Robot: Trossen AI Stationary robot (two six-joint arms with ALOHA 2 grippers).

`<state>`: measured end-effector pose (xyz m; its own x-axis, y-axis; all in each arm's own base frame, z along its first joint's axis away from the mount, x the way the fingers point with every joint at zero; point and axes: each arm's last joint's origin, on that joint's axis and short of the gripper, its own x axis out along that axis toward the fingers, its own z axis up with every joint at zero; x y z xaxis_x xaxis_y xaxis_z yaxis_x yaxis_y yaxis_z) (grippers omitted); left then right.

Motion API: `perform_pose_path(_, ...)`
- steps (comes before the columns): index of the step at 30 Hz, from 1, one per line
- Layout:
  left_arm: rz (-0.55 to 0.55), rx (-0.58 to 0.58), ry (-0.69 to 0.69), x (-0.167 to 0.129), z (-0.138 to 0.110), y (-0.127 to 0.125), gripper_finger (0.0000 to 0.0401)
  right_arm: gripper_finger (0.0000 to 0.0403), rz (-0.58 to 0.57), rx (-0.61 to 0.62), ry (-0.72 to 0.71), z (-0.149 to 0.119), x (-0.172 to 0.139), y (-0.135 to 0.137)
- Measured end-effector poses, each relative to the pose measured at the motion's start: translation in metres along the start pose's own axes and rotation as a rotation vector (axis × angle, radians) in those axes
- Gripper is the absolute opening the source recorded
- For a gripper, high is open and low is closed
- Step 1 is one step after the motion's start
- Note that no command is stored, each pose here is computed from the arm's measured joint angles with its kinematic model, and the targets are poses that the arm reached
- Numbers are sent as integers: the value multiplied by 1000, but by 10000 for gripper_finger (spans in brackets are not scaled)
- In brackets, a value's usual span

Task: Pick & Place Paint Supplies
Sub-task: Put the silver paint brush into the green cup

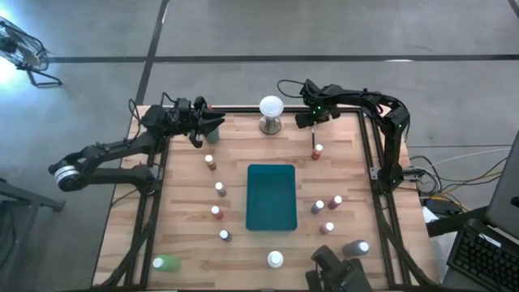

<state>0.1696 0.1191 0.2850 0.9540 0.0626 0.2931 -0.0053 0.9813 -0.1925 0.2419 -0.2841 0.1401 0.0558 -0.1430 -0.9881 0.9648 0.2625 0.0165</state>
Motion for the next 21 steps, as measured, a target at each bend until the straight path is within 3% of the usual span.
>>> perform_pose_path(17, 6, -15, 18, 0, -2, 1, 115, 17, 33, -28, -19, 4, -1, 2)
perform_pose_path(21, 6, -16, 18, 0, -2, 1, 115, 9, 33, -40, -15, 4, -1, 2)
